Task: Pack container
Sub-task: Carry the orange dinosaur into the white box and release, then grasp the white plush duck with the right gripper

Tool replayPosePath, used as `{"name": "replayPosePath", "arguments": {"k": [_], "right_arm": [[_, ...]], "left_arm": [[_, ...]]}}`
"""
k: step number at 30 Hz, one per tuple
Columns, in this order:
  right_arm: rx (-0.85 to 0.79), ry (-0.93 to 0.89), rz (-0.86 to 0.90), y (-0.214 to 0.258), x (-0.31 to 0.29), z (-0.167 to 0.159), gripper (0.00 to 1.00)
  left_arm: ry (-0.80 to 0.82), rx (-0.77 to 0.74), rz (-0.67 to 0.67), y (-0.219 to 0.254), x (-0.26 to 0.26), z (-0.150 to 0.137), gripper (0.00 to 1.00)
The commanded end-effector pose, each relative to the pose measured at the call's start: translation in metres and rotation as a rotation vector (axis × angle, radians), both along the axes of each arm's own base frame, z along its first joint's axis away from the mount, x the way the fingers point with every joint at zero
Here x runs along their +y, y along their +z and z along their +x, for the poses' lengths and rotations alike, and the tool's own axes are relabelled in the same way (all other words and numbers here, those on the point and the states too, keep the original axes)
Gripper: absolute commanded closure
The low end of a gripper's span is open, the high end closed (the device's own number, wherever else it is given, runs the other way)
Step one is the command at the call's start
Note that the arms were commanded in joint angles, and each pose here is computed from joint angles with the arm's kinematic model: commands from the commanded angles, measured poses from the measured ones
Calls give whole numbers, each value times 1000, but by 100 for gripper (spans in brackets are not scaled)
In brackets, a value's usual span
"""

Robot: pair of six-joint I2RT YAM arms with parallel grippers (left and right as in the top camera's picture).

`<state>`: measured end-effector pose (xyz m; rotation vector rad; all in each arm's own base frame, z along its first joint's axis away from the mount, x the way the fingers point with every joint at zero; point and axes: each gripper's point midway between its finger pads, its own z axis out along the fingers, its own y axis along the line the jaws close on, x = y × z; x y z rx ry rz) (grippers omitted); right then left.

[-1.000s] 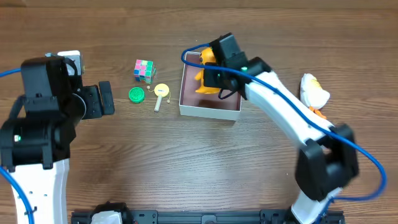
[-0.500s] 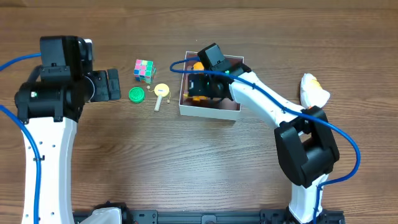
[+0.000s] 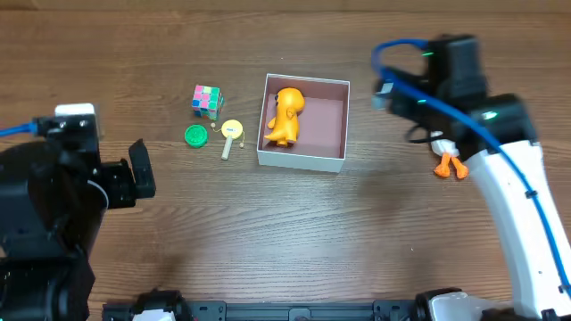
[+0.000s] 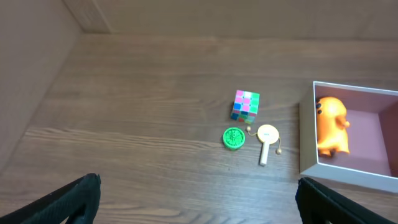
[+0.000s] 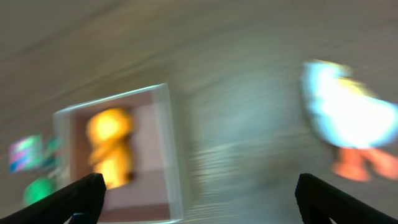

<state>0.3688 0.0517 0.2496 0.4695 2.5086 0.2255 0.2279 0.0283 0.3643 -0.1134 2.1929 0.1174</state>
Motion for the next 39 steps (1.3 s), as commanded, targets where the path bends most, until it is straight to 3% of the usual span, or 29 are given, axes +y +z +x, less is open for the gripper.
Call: {"name": "replayPosePath", "arguments": {"k": [1,12,17,18,19,21,24,26,29,35,39], "right_arm": [[112,-141,-40,-36,-62,-4,0],[320,-228,-187,-146,-138,10,0],[450,-256,-175,-206,-154,10,1],[466,-252,-170,-213,-153,9,6],[480,-249,-162,-219,-152,8,20],[492,-239,-143,-223,-148,7,37],[501,-222,-81,-223,-137,6,76],[511,-225,-72,-218,-134,2,86],[460,-202,-81,-186,-123,5,92],[139,-1,-22,-52,-23,-1,96],[-61,116,90,4,62,-12,96]], "left_arm": [[-4,26,15,-3,2,-2,0],[-4,71,11,-12,2,-2,0],[-4,71,12,-12,2,-2,0],[-4,71,11,-12,2,-2,0],[-4,71,11,-12,2,-2,0],[-4,71,11,-12,2,-2,0],[-4,71,11,-12,2,-2,0],[-4,71,11,-12,2,-2,0],[-4,72,11,-12,2,-2,0],[-4,73,11,-12,2,-1,0],[-4,72,11,-12,2,-1,0]]}}
